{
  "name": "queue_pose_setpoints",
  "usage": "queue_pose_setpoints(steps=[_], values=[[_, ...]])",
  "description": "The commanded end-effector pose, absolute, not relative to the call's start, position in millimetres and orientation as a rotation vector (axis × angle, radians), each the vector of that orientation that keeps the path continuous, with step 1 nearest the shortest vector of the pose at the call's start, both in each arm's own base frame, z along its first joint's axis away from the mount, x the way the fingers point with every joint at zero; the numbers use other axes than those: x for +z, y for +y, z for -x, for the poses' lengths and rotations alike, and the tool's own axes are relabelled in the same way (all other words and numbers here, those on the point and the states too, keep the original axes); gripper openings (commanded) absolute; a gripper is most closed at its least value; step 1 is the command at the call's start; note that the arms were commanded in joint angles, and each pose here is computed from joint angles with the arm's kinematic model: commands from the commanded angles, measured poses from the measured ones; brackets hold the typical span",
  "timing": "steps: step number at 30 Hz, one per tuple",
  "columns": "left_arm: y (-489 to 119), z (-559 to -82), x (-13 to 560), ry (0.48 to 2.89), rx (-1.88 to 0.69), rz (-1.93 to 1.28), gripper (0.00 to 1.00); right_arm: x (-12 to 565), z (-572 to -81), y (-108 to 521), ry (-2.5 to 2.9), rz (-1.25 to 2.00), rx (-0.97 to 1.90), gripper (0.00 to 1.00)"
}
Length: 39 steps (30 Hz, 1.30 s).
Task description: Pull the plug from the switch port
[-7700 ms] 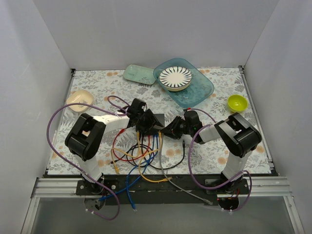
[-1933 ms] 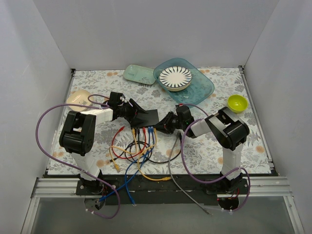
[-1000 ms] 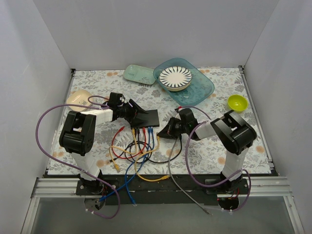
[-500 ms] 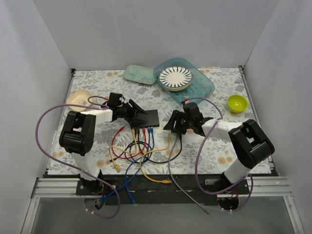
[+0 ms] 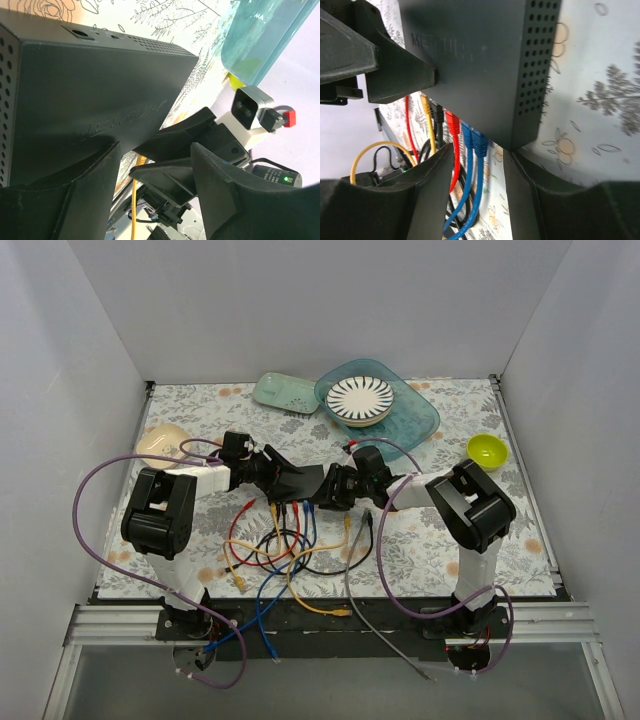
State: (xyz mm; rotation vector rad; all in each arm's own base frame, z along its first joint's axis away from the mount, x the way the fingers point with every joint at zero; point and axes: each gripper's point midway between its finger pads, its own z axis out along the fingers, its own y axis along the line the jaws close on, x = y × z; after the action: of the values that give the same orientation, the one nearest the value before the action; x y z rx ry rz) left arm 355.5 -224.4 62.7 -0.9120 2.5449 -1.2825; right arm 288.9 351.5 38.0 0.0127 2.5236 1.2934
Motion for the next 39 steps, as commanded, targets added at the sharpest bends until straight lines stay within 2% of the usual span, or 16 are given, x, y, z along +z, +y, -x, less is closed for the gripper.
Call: queue_pose_setpoints(steps=[1,6,12,24,39], values=[[-206.3,-325.1,17.7,2.677,-1.078,1.032,0.59,36.8,-285.9,365.4,2.519,-0.039,1.386,0.52],[-205.8,-324.4,18.3,2.675,-1.08,1.032,0.59,31.8,-295.5,369.6,2.519,-0.115,1.382,0.5],[-206.2,-324.4,19.7,2.674,-1.086,1.031,0.59,29.2,-301.8,363.9,2.478,-0.321,1.424,0.4],[-205.8,-320.4,17.7,2.681,-1.088,1.032,0.59,35.9,-308.6,358.5,2.381,-0.585,1.517,0.4],[-205.1,-318.3,17.7,2.68,-1.086,1.032,0.59,21.5,-308.2,355.7,2.435,-0.64,1.461,0.26]])
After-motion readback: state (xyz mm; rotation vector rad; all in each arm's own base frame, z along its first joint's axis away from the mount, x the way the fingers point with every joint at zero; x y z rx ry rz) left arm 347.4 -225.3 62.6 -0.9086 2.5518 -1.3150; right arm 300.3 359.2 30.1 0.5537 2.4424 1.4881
